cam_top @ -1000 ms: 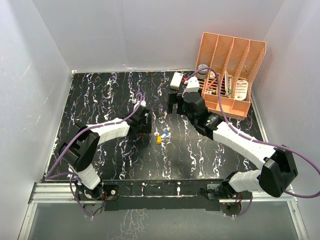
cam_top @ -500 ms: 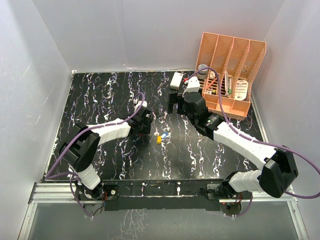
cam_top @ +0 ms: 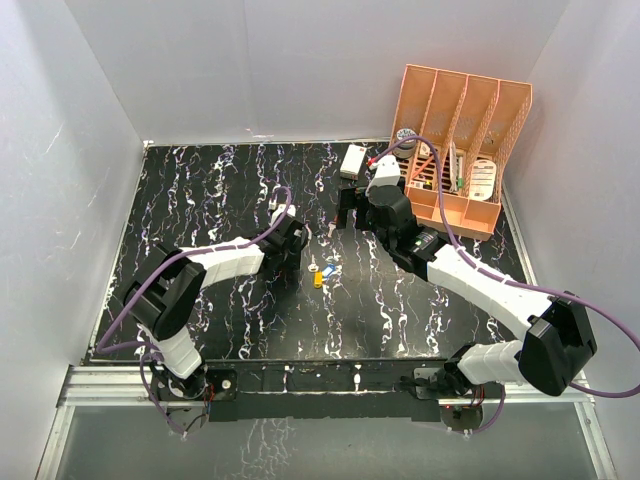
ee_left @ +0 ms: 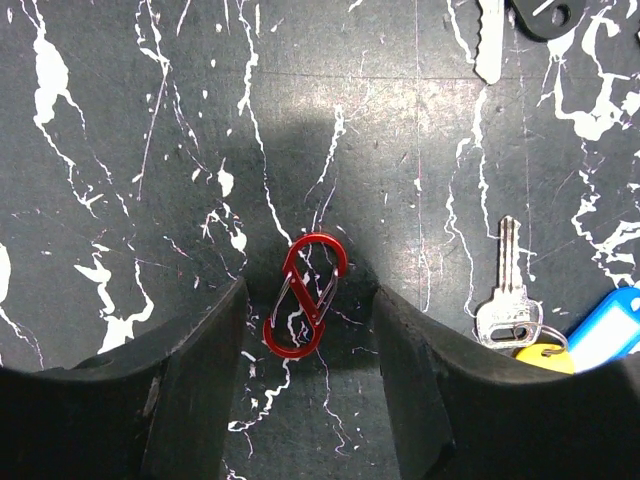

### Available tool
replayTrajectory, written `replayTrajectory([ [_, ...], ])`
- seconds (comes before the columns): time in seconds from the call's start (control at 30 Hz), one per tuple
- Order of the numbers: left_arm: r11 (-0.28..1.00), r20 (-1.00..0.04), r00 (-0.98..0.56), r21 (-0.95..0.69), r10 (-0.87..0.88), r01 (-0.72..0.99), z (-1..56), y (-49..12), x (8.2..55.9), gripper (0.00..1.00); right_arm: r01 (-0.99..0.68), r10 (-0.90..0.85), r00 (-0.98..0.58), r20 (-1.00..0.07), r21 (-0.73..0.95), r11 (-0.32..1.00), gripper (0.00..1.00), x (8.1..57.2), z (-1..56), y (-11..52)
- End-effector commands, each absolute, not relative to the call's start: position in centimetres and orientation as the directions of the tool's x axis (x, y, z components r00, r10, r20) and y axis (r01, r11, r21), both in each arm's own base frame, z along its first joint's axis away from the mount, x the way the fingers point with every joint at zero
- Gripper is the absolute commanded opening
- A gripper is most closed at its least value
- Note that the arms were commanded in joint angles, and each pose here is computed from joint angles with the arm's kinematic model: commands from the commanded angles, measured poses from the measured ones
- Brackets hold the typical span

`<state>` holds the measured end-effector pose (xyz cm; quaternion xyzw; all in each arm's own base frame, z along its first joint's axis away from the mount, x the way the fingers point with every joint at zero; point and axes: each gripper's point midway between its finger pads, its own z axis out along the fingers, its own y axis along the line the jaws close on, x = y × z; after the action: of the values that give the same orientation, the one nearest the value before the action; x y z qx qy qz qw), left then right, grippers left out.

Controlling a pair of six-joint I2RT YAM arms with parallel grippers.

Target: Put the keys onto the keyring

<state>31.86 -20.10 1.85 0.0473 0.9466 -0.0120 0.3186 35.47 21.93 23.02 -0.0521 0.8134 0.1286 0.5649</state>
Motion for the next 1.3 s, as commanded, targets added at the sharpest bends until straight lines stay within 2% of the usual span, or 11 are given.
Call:
replayTrajectory([
  [0.0,0.995,-0.608,-0.789,0.030,0.090,0.091,2.01,-19.79,31.87,0.51,-0.220,0.109,-0.292,-0.950,0.178,0.959,0.98,35.71,25.51,21.41],
  [1.27,0.995,-0.598,-0.795,0.055,0.103,0.088,1.82,-19.15,31.51,0.38,-0.217,0.110,-0.289,-0.951,0.177,0.960,0.98,35.74,25.63,21.13],
])
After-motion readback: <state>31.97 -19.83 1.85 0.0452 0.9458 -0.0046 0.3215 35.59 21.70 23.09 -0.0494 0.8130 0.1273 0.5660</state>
